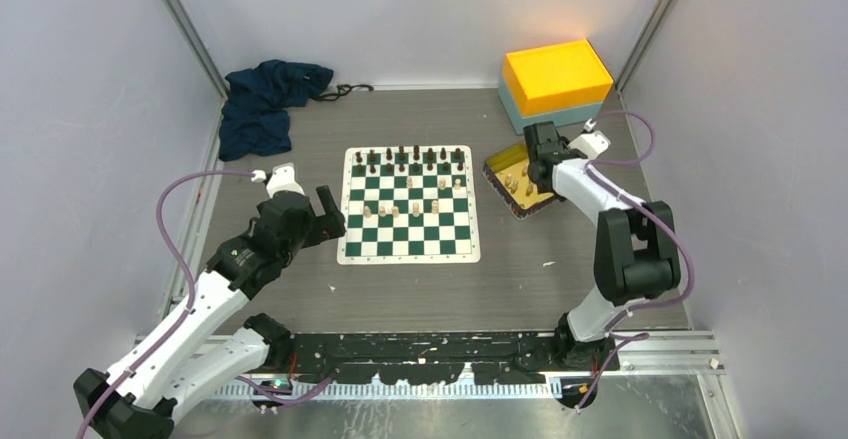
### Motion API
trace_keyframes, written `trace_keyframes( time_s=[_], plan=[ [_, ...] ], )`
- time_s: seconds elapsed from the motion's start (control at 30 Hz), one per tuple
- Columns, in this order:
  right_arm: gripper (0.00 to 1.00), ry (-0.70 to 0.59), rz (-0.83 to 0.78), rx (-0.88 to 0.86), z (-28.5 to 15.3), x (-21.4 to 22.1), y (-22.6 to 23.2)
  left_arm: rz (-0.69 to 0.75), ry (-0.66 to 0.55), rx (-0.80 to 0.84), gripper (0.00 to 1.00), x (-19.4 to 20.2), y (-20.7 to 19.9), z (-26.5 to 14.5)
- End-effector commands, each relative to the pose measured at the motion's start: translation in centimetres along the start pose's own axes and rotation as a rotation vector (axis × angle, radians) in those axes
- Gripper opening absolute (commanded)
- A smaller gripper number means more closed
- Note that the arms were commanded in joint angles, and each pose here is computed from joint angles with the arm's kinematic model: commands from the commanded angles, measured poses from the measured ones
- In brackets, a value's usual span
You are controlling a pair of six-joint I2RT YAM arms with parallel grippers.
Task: Set up the chess pieces on the board
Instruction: Place the storage box at the center of the board, then pick up the chess piece from the chessboard.
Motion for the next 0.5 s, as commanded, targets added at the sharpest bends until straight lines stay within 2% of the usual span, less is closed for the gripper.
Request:
trace_keyframes(
  time_s=[0.0,0.1,0.2,0.37,0.47],
  plan=[
    [0.64,-0.151,-0.010,-0.075,-4.4,-4.0,0.4,-0.041,-0.082,0.042,1.00,-1.6,-0.9,-0.6],
    [0.64,-0.171,-0.099,-0.161,-6.7,-4.2,1.5,-0.043,-0.090,0.036,1.00,-1.7,-0.8,-0.6],
    [0.64,-0.108,-0.244,-0.300,-8.3,-3.0,3.6,-0.050,-0.095,0.025,1.00,-1.5,-0.7,-0.3],
    [0.62,-0.035,-0.544,-0.497,-10.5,1.5,7.4,-0.049,-0.086,0.007,0.99,-1.0,-0.7,0.7],
    [0.61,-0.014,-0.665,-0.567,-11.2,4.1,8.8,-0.046,-0.087,0.007,0.99,-1.1,-0.8,0.8]
  ],
)
Point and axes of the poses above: each gripper's point midway between its finger pads, its own z axis out along the fingers, its own y axis along the line the jaws close on, x = y × z, the point moved 7 cm from there along -z, back along the fingers, and after that the axes turned 4 degrees about -z, right-handed, at the moved point
